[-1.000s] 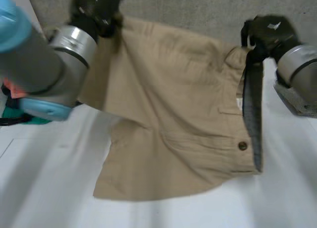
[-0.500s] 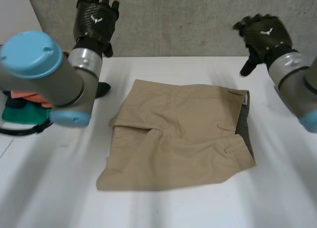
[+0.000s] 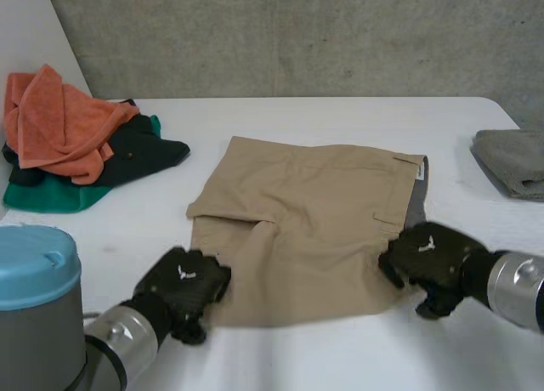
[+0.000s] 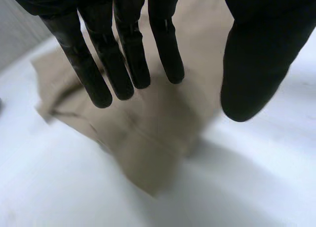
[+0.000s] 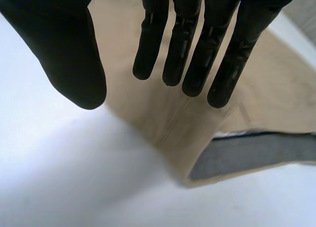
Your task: Fold the laundry.
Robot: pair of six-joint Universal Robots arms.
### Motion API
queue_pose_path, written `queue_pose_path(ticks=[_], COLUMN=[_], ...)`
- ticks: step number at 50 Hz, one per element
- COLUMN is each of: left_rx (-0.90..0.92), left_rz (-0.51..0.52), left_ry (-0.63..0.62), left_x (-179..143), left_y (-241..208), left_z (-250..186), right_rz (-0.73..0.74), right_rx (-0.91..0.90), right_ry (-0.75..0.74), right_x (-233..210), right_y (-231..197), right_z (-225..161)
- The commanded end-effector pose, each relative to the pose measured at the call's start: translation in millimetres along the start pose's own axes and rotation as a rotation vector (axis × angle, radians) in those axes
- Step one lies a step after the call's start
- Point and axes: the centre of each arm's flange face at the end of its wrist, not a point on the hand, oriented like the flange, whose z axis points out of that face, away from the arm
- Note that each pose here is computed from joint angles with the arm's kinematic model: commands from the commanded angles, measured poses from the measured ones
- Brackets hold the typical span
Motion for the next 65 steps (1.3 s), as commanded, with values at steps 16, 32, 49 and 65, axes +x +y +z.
queue_pose_path(ticks=[16, 32, 49, 65], left_rx=[-0.005, 0.083, 0.169, 0.475], left_rz=[-0.030, -0.015, 0.006, 0.062], left_ry=[-0.153, -0.169, -0.201, -0.335], left_x=[-19, -17, -30, -67], left_y=[22, 14, -25, -144], left_z=[54, 79, 50, -76], right_rz=[-0.092, -0.089, -0.109, -0.176], right_rx=[0.103, 0.141, 0.101, 0.287], right_ry=[0.170, 0.248, 0.369, 0.553], right_x=[25, 39, 58, 98], right_y=[44, 49, 31, -103], right_z=[73, 94, 74, -62])
